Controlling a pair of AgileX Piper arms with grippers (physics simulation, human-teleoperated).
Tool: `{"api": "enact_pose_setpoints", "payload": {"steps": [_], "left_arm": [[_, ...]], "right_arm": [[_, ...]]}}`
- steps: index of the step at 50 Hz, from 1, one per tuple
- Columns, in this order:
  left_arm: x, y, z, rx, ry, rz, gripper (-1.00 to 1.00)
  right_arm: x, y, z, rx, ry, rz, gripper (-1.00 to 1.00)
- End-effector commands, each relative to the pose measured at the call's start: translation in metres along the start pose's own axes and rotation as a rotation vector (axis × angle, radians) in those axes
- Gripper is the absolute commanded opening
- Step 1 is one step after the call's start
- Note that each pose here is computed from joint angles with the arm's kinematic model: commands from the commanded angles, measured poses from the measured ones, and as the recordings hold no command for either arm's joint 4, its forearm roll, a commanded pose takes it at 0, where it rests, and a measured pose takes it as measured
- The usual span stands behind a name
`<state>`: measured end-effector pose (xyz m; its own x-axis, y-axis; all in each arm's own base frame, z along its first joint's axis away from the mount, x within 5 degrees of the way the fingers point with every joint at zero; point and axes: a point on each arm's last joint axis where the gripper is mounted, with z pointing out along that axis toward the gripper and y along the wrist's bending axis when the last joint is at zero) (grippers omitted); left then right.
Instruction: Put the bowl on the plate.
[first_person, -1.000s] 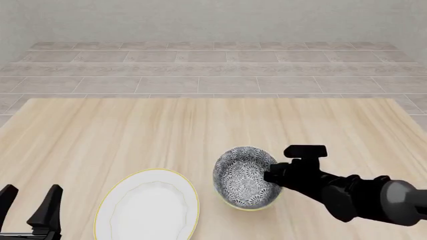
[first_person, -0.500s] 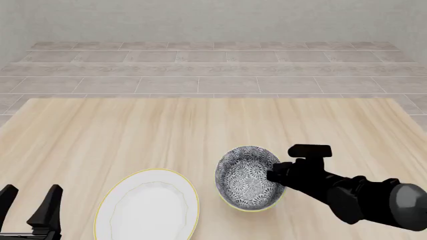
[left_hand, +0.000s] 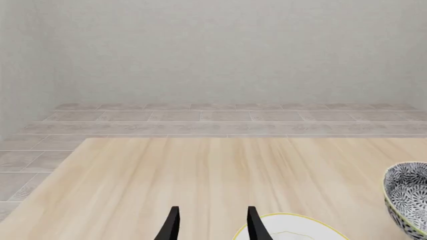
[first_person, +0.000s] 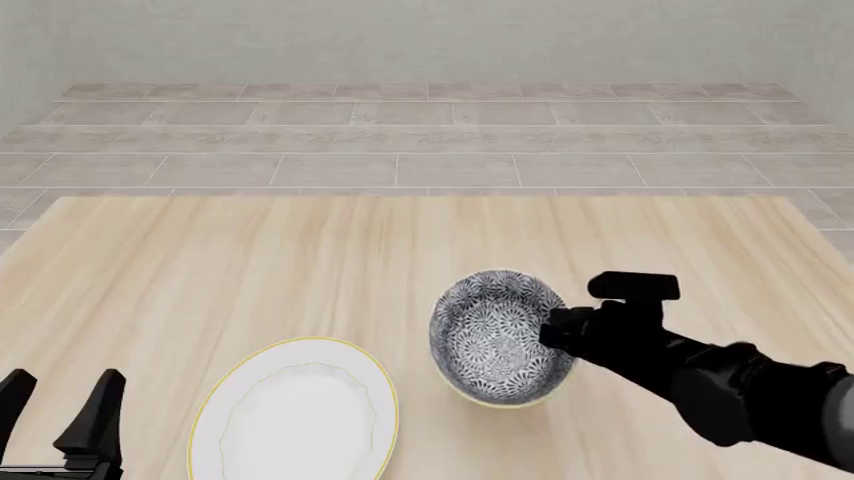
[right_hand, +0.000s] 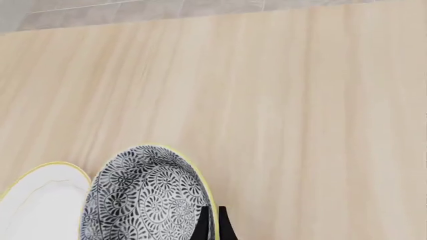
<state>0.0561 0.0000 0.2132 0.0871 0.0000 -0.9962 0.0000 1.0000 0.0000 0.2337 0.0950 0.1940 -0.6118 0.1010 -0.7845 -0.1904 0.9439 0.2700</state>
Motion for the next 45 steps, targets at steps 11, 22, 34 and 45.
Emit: {"api": "enact_pose_setpoints", "payload": {"steps": [11,22,34,45], "left_arm": [[0.0,0.0,0.0,0.0,0.0,0.0,1.0],[0.0,0.0,0.0,0.0,0.0,0.0,1.0],[0.0,0.0,0.0,0.0,0.0,0.0,1.0],[0.0,0.0,0.0,0.0,0.0,0.0,1.0]], "right_arm": [[-0.033,0.012,-0.014,-0.018,-0.056,0.012,-1.0],[-0.049,0.024,-0.017,-0.042,-0.069,-0.021,-1.0],[-0.061,0.036,-0.016,-0.067,-0.073,-0.041,-1.0],[-0.073,0.051,-0.015,-0.099,-0.077,-0.057,-1.0]]}}
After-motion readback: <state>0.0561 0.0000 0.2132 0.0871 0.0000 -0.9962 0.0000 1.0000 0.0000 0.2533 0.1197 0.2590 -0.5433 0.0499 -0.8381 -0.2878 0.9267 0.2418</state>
